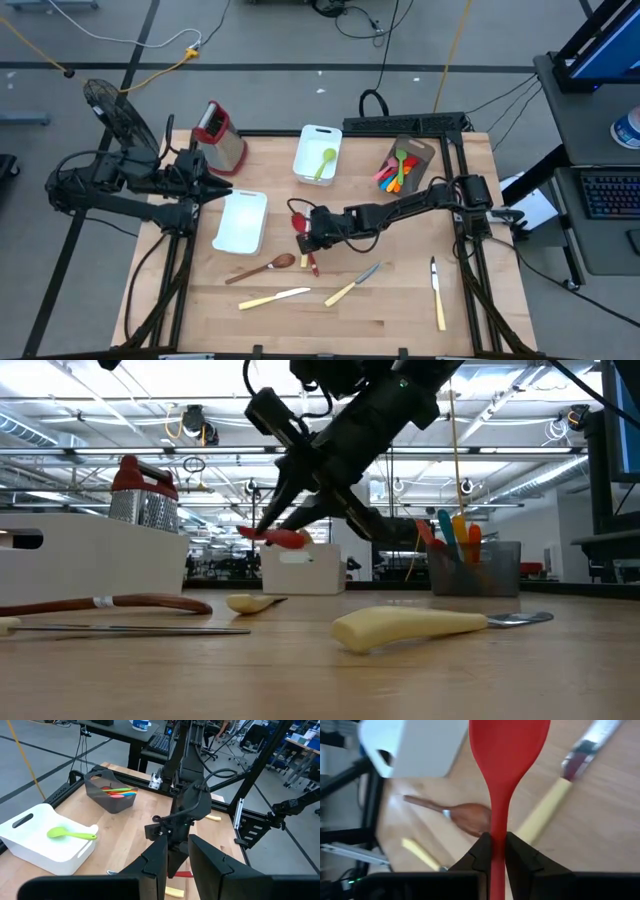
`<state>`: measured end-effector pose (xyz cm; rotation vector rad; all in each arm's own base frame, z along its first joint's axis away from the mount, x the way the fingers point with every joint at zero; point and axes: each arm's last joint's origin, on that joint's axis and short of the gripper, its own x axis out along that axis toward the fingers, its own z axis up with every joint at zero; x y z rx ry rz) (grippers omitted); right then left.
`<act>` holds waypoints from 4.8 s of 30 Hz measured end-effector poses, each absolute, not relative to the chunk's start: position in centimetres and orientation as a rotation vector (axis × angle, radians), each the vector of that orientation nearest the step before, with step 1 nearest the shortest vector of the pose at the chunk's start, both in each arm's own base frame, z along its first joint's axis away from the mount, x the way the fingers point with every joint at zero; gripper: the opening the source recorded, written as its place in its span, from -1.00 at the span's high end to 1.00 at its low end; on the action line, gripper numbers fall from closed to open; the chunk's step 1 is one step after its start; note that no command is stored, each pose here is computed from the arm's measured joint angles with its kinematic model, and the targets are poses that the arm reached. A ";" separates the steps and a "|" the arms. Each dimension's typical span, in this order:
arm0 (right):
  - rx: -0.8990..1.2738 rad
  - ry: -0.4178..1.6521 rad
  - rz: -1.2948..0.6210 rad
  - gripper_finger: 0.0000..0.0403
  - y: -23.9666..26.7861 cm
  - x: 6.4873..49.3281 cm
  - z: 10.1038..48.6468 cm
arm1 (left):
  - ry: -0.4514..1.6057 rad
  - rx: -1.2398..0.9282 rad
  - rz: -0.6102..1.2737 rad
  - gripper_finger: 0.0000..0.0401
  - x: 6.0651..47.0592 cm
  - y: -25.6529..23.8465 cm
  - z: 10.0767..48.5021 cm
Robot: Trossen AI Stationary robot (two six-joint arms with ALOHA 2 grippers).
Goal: Pick & Place Kitchen Items
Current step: Put the red serving spoon into the top white bin, then put the brown serving spoon into the top white bin
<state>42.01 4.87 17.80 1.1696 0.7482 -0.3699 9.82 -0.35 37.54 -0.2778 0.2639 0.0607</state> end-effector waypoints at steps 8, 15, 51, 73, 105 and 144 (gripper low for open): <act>1.193 0.619 -0.254 0.88 4.1 42.2 20.9 | 0.264 -0.276 0.061 0.60 9.8 -0.4 37.5; 1.199 0.451 -0.231 0.88 0.1 41.3 25.3 | 0.263 -0.271 0.060 0.60 9.8 -0.4 37.6; 1.960 0.533 -0.282 0.86 -22.6 34.4 22.3 | 0.340 -0.234 0.092 0.60 12.1 -0.4 36.8; 1.998 0.422 -0.311 0.51 -23.8 35.6 20.4 | 0.335 -0.239 0.092 0.60 12.1 -0.4 36.9; 0.765 0.041 0.138 0.99 -8.2 37.1 35.2 | 0.403 -0.225 -0.170 0.60 12.5 -1.7 36.5; 0.366 0.117 -0.001 0.98 3.7 20.4 37.7 | 1.055 -0.333 -0.120 0.60 18.7 -10.9 28.4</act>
